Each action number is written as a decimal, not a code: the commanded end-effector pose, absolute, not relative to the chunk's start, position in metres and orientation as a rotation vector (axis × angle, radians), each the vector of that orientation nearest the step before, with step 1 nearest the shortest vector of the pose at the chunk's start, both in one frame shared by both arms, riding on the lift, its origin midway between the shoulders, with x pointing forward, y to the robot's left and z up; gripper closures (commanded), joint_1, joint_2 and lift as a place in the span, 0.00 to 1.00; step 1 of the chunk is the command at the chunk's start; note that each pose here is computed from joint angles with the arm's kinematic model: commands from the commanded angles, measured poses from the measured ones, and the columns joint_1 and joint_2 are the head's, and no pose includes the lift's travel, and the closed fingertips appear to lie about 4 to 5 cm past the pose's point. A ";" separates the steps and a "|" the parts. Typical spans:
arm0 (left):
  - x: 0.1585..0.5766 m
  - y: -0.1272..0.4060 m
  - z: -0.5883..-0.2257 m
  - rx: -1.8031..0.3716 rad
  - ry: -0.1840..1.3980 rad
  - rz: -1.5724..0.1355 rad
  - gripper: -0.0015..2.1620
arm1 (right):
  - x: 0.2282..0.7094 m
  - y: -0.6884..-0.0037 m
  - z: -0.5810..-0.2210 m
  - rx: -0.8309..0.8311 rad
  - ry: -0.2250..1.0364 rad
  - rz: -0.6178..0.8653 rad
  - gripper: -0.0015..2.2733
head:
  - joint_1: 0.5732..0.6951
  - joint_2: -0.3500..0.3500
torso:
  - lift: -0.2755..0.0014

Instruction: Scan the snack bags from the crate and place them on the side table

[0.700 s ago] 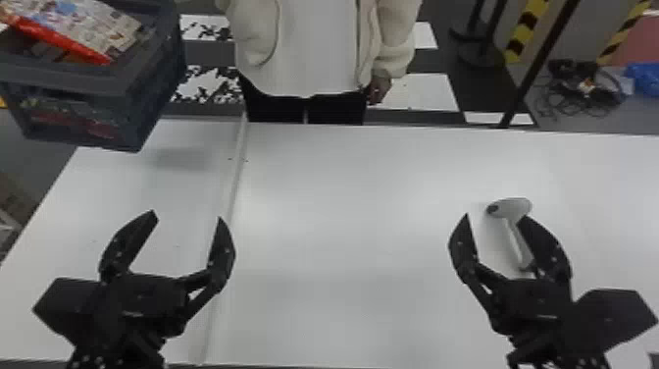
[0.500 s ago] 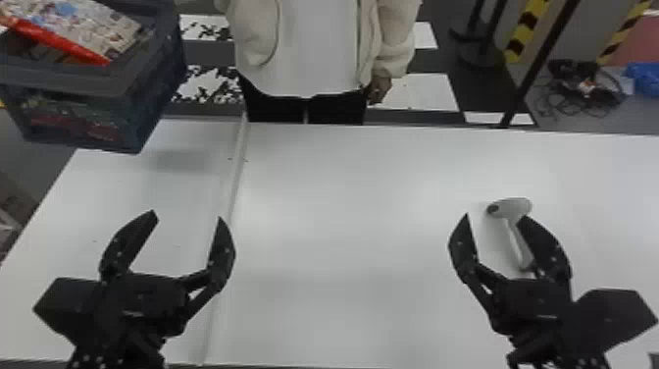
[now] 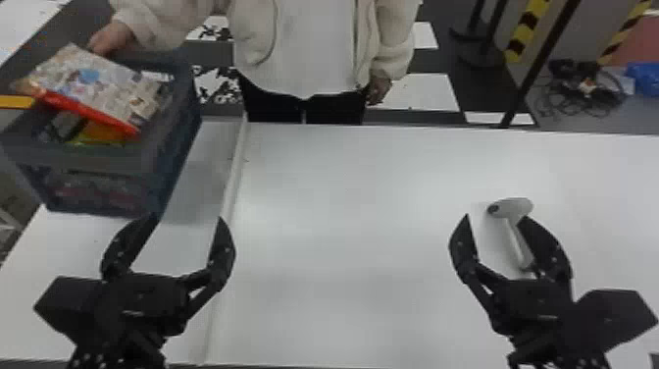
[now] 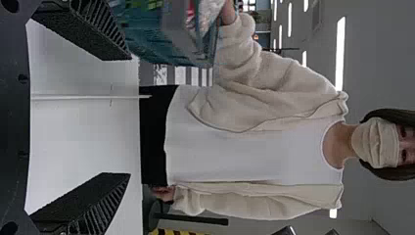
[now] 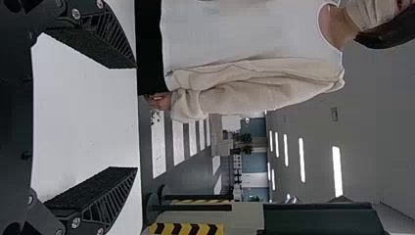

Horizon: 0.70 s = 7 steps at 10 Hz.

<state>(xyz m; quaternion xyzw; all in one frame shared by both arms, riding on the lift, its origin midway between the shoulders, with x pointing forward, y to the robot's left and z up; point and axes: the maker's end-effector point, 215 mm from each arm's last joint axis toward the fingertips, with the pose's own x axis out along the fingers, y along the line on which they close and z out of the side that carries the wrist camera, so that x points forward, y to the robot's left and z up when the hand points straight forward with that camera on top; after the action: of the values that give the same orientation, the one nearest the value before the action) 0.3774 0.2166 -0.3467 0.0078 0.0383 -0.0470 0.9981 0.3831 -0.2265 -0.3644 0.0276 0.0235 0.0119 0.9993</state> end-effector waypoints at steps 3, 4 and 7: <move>0.377 0.217 -0.347 0.013 0.077 -0.094 0.00 | 0.383 -0.226 -0.364 0.056 0.047 0.024 0.06 | 1.00 0.48 | 0.66; 0.377 0.217 -0.347 0.011 0.077 -0.094 0.00 | 0.383 -0.226 -0.364 0.056 0.047 0.024 0.06 | 1.00 0.48 | 0.66; 0.379 0.223 -0.337 0.003 0.055 -0.083 0.00 | 0.383 -0.226 -0.365 0.056 0.048 0.024 0.06 | 1.00 0.48 | 0.66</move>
<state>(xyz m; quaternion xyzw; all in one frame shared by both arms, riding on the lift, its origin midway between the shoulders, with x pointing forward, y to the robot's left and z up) 0.3786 0.2215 -0.3408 0.0019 0.0319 -0.0430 0.9986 0.3830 -0.2261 -0.3648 0.0278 0.0238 0.0122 0.9993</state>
